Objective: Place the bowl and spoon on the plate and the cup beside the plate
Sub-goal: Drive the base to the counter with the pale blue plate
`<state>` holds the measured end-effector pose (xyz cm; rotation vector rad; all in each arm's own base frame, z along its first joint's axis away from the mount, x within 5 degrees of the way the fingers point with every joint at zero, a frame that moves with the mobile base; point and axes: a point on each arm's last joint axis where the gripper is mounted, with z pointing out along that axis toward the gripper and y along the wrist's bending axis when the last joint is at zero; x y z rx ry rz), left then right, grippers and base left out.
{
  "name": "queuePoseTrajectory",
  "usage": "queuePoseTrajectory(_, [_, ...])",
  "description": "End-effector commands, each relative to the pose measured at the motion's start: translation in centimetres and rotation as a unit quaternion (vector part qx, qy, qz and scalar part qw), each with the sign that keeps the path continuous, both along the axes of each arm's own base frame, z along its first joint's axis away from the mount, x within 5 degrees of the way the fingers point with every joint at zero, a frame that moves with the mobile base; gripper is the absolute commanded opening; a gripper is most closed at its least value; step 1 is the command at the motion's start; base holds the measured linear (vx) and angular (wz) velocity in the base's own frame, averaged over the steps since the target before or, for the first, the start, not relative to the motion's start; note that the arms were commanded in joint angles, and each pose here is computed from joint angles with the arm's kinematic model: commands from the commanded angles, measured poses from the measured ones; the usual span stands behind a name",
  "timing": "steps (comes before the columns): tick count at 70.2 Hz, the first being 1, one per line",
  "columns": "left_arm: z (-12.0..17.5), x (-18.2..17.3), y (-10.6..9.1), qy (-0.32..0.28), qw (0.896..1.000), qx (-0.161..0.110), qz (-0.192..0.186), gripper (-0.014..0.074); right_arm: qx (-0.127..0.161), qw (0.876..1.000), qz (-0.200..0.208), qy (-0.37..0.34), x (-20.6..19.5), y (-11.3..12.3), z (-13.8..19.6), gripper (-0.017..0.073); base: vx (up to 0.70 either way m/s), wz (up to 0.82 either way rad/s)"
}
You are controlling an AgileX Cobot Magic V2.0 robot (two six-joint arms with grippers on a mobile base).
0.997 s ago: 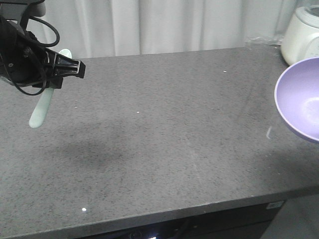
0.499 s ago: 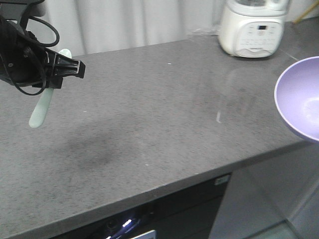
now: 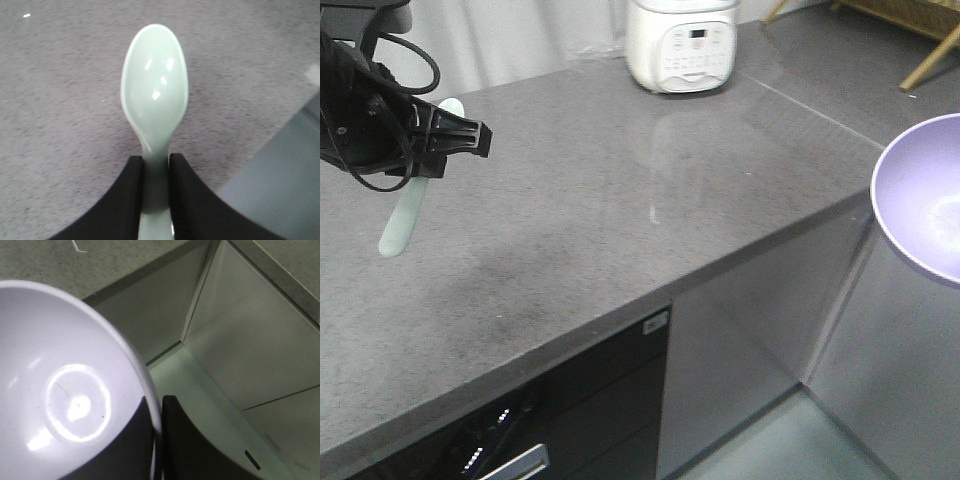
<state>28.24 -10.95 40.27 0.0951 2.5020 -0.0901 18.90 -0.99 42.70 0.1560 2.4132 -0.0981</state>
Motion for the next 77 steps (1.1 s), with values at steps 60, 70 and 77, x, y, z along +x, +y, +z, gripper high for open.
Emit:
queuePoseTrajectory(60, [2.17, -0.76, 0.26, -0.052, 0.998, -0.018, -0.004, -0.0007, -0.007, 0.999, 0.001, -0.047, -0.31, -0.1, 1.45, -0.0006, -0.07, -0.55])
queuePoseTrajectory(70, [2.17, -0.76, 0.26, -0.052, 0.998, -0.018, -0.004, -0.0007, -0.007, 0.999, 0.001, -0.047, -0.32, -0.1, 1.44, -0.0006, -0.04, -0.59])
queuePoseTrajectory(77, [2.17, -0.76, 0.26, -0.052, 0.998, -0.018, -0.004, -0.0007, -0.007, 0.999, 0.001, -0.045, -0.34, -0.1, 1.42, -0.0006, -0.02, -0.47])
